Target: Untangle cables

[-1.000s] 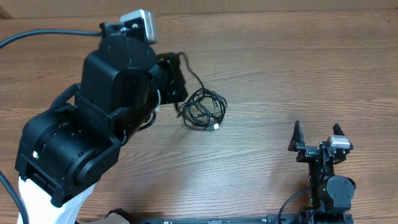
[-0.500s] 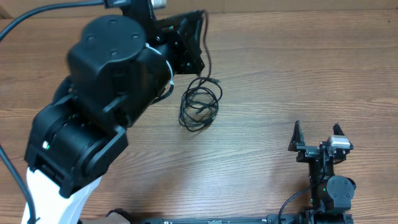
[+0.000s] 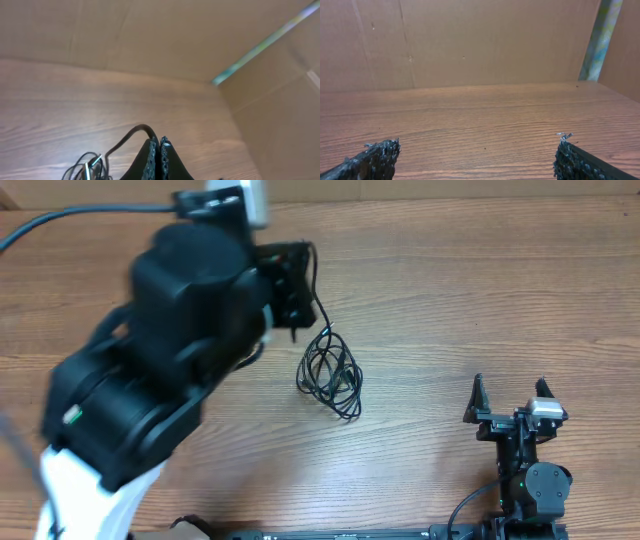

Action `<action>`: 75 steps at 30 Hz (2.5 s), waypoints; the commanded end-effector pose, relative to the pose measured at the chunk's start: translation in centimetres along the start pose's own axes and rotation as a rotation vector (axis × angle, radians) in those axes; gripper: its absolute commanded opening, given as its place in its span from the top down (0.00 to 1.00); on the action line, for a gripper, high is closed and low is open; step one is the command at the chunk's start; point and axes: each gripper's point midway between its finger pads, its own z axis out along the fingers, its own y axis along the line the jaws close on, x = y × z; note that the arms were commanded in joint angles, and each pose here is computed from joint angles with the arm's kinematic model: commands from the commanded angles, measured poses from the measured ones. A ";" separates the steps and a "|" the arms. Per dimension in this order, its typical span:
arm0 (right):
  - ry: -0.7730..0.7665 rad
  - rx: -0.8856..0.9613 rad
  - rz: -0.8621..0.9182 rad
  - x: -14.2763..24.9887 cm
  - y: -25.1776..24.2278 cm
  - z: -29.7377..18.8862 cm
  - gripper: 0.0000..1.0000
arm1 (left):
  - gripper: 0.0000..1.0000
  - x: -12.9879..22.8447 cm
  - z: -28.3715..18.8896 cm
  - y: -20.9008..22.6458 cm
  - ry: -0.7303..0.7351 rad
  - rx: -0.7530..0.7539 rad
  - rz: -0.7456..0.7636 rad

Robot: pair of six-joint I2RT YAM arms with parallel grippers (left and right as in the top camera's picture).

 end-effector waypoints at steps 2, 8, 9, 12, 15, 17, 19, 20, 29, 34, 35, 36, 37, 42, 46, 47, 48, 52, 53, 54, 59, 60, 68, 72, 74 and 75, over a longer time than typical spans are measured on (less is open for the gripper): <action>-0.002 0.003 0.002 0.2 0.0 0.0 0.00 | 0.96 -1.7 1.3 -1.4 -0.057 0.051 0.014; -0.002 0.003 0.002 0.2 0.0 0.0 0.00 | 0.96 -6.8 -3.9 -3.8 -0.271 0.170 -0.017; -0.002 0.003 0.002 0.2 0.0 0.0 0.00 | 0.96 -7.4 -5.0 -3.4 -0.308 0.155 -0.026; -0.002 0.003 0.002 0.2 0.0 0.0 0.00 | 0.96 -8.9 -7.7 -0.5 -0.420 0.019 -0.061; -0.002 0.003 0.002 0.2 0.0 0.0 0.00 | 0.96 -9.1 -9.5 3.1 -0.475 -0.155 -0.078; -0.002 0.003 0.002 0.2 0.0 0.0 0.00 | 0.96 -8.6 -10.0 5.3 -0.481 -0.275 -0.072; -0.002 0.003 0.002 0.2 0.0 0.0 0.00 | 0.96 -7.8 -9.9 6.8 -0.455 -0.360 -0.054; -0.002 0.003 0.002 0.2 0.0 0.0 0.00 | 0.96 -7.2 -9.6 7.3 -0.432 -0.386 -0.052; -0.002 0.003 0.002 0.2 0.0 0.0 0.00 | 0.96 -1.5 -0.7 0.0 -0.049 -0.011 -0.081; -0.002 0.003 0.002 0.2 0.0 0.0 0.00 | 0.96 -1.8 -1.0 -8.7 0.005 0.435 0.049; -0.002 0.003 0.002 0.2 0.0 0.0 0.00 | 0.96 -2.2 -2.0 -10.3 -0.012 0.524 0.084; -0.002 0.003 0.002 0.2 0.0 0.0 0.00 | 0.96 -2.7 -3.0 -11.5 -0.034 0.599 0.110; -0.002 0.003 0.002 0.2 0.0 0.0 0.00 | 0.96 -3.4 -4.1 -12.4 -0.065 0.651 0.124; -0.002 0.003 0.002 0.2 0.0 0.0 0.00 | 0.96 -6.8 -7.9 -11.1 -0.254 0.582 0.096; -0.002 0.003 0.002 0.2 0.0 0.0 0.00 | 0.96 -7.1 -7.5 -6.3 -0.293 0.326 0.039; -0.002 0.003 0.002 0.2 0.0 0.0 0.00 | 0.96 -6.6 -7.0 -5.0 -0.275 0.264 0.035; -0.002 0.003 0.002 0.2 0.0 0.0 0.00 | 0.96 -6.2 -6.7 -4.1 -0.260 0.217 0.033; -0.002 0.003 0.002 0.2 0.0 0.0 0.00 | 0.96 -4.1 -4.6 0.0 -0.185 -0.001 0.034; -0.002 0.003 0.002 0.2 0.0 0.0 0.00 | 0.96 -3.6 -4.0 1.0 -0.166 -0.053 0.025; -0.002 0.003 0.002 0.2 0.0 0.0 0.00 | 0.96 -3.2 -3.5 1.9 -0.152 -0.102 0.017; -0.002 0.003 0.002 0.2 0.0 0.0 0.00 | 0.96 -2.7 -2.4 2.8 -0.134 -0.158 0.014; -0.002 0.003 0.002 0.2 0.0 0.0 0.00 | 0.96 -3.1 -2.6 2.5 -0.148 -0.146 0.010; -0.002 0.003 0.002 0.2 0.0 0.0 0.00 | 0.96 -7.6 -10.1 1.6 -0.396 -0.039 -0.069; -0.002 0.003 0.002 0.2 0.0 0.0 0.00 | 0.96 -7.4 -13.0 4.9 -0.448 -0.176 -0.098; -0.002 0.003 0.002 0.2 0.0 0.0 0.00 | 0.96 -6.5 -13.1 6.2 -0.420 -0.241 -0.088; -0.002 0.003 0.002 0.2 0.0 0.0 0.00 | 0.96 -5.9 -13.0 6.9 -0.399 -0.272 -0.087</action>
